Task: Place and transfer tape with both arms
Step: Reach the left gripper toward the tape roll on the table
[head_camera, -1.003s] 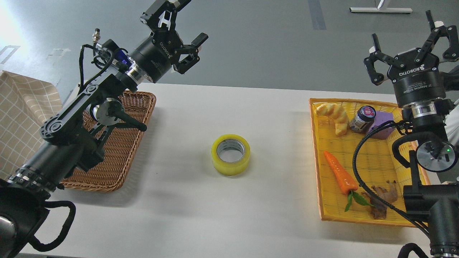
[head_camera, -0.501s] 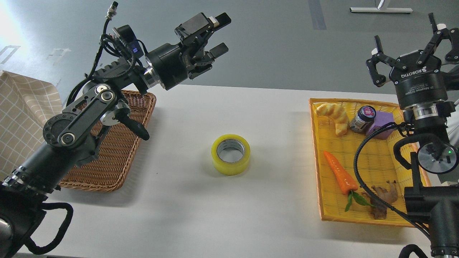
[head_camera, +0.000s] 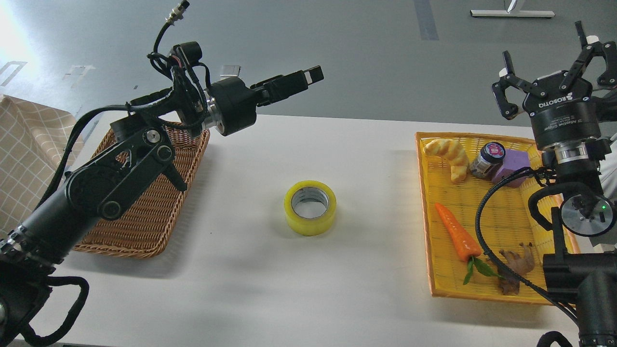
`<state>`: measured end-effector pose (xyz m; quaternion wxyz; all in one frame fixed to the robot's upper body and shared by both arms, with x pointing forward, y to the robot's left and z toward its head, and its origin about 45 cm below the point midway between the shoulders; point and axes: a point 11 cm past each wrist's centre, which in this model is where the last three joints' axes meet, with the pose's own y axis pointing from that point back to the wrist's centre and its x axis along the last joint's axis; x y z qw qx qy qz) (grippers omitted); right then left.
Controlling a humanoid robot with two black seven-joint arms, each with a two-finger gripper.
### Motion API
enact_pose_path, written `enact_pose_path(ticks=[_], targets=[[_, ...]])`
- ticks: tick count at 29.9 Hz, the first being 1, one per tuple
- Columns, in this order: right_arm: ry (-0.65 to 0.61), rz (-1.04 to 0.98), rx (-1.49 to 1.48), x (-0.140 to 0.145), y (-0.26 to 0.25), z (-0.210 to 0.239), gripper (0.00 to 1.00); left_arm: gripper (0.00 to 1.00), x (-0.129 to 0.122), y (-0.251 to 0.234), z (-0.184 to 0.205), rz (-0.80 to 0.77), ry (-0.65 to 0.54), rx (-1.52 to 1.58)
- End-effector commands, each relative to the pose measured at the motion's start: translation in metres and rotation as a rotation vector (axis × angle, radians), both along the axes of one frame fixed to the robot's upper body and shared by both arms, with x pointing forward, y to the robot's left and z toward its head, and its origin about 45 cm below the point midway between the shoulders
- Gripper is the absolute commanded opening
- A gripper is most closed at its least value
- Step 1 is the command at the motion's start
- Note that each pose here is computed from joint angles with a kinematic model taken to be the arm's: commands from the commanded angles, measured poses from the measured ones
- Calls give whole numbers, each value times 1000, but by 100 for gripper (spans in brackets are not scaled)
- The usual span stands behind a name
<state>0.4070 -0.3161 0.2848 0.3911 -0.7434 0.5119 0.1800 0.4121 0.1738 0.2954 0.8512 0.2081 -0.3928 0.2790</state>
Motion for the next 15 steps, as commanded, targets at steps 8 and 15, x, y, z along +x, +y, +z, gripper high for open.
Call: enact_pose_path(ticks=[8, 15], targets=[[8, -2, -1, -1, -1, -3, 99, 98, -13, 16, -41, -27, -96, 311], [39, -12, 3, -6, -5, -16, 99, 98, -25, 27, -68, -72, -78, 441]])
